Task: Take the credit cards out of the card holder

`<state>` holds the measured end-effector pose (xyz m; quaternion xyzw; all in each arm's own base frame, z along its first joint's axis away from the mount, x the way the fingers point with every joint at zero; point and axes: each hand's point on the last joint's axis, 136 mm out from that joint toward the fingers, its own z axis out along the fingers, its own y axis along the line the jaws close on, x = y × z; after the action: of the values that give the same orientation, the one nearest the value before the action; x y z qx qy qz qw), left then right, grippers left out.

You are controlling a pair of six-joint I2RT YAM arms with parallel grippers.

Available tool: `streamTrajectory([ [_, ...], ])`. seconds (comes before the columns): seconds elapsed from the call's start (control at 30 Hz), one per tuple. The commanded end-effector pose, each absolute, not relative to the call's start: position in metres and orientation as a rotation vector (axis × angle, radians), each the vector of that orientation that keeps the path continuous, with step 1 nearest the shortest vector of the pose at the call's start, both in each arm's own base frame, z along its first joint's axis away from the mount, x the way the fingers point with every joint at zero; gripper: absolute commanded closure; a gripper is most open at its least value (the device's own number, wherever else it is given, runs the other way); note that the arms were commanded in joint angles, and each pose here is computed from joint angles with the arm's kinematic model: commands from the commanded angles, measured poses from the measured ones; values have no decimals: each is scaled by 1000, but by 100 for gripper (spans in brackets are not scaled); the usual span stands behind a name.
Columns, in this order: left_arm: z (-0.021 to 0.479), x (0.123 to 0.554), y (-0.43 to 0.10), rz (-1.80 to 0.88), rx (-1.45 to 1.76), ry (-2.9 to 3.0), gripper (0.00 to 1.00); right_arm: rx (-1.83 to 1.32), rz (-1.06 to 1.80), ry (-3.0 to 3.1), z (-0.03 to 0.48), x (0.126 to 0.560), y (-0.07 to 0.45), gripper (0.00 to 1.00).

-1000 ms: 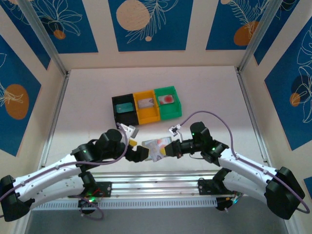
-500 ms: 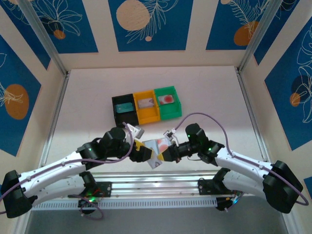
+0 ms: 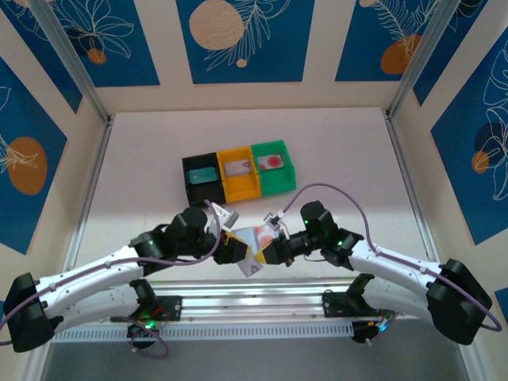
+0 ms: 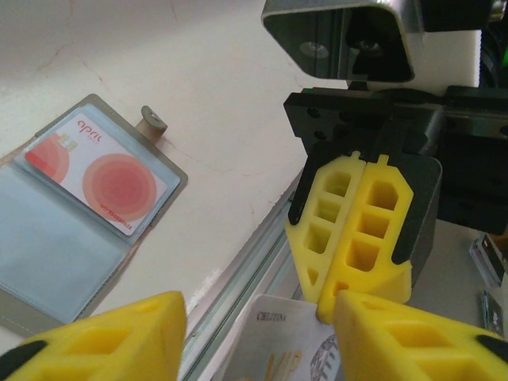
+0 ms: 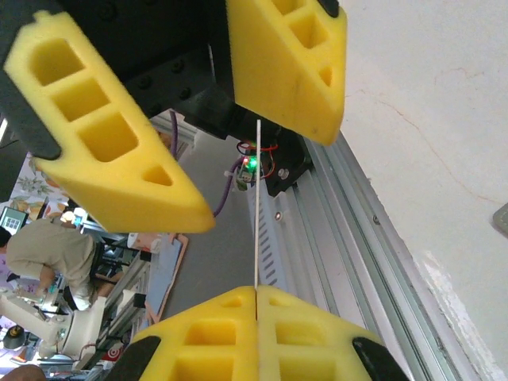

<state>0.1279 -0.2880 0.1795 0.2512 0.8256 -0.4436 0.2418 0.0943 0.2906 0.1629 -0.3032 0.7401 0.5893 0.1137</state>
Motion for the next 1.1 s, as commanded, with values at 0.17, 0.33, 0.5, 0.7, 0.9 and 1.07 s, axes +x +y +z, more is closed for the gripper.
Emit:
streamTrajectory([
  [0.17, 186, 122, -293, -1296, 719, 2211, 64, -957, 1762, 2117, 172, 91, 297, 100],
  [0.33, 186, 120, -293, -1315, 716, 2203, 73, -957, 1761, 2117, 171, 92, 299, 100],
  [0.5, 186, 118, -291, -1322, 712, 2199, 82, -940, 1757, 2115, 170, 94, 299, 100],
  [0.7, 189, 118, -289, -1328, 700, 2180, 89, -929, 1749, 2126, 168, 96, 301, 100],
  [0.9, 191, 121, -287, -1322, 671, 2168, 100, -908, 1730, 2150, 164, 98, 302, 100],
  [1.07, 191, 123, -284, -1314, 638, 2166, 100, -878, 1688, 2186, 160, 103, 301, 100],
])
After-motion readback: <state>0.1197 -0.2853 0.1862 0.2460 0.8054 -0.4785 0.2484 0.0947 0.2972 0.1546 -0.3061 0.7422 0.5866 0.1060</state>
